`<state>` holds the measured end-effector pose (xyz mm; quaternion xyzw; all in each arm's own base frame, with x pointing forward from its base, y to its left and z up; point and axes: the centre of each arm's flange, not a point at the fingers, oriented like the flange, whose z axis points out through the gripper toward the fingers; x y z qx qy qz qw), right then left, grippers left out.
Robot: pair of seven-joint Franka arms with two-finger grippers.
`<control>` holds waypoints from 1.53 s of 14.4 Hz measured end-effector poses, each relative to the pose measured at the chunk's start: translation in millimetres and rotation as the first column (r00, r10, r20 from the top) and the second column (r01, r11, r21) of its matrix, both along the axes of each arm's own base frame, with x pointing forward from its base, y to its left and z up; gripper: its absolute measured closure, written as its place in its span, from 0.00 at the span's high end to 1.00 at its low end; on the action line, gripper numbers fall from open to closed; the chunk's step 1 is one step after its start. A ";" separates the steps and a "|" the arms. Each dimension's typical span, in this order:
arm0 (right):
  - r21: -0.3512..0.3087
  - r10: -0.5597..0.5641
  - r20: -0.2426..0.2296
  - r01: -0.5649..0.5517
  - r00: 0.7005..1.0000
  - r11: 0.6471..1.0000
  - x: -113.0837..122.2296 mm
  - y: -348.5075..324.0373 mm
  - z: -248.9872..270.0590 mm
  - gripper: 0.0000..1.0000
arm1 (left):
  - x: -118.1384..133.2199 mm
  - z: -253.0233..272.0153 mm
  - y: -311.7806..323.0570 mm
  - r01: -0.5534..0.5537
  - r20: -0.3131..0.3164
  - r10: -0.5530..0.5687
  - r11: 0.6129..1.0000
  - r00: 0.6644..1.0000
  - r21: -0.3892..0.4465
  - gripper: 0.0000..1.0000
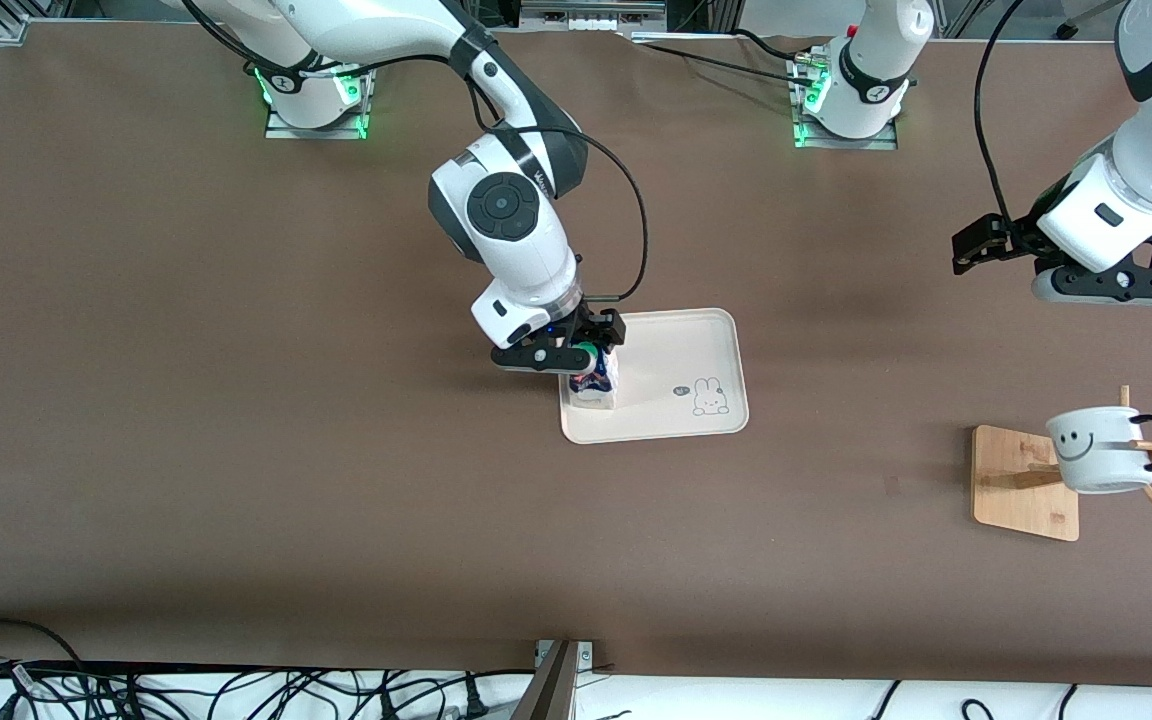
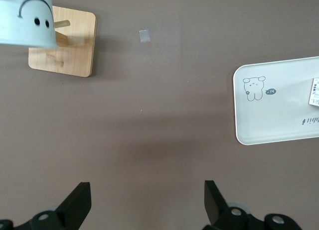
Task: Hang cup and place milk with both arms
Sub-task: 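Release the mug and raise the left gripper while the right gripper grasps, then lift the blue milk carton with the right gripper and carry it aside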
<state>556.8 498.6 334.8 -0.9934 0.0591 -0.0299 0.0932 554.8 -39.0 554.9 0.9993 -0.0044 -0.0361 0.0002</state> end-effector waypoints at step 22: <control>0.041 -0.024 0.047 0.022 0.999 0.999 -11.1 18.8 48.5 0.35 | 16.0 40.4 31.7 -0.067 0.048 0.067 0.998 0.997 -0.004 1.00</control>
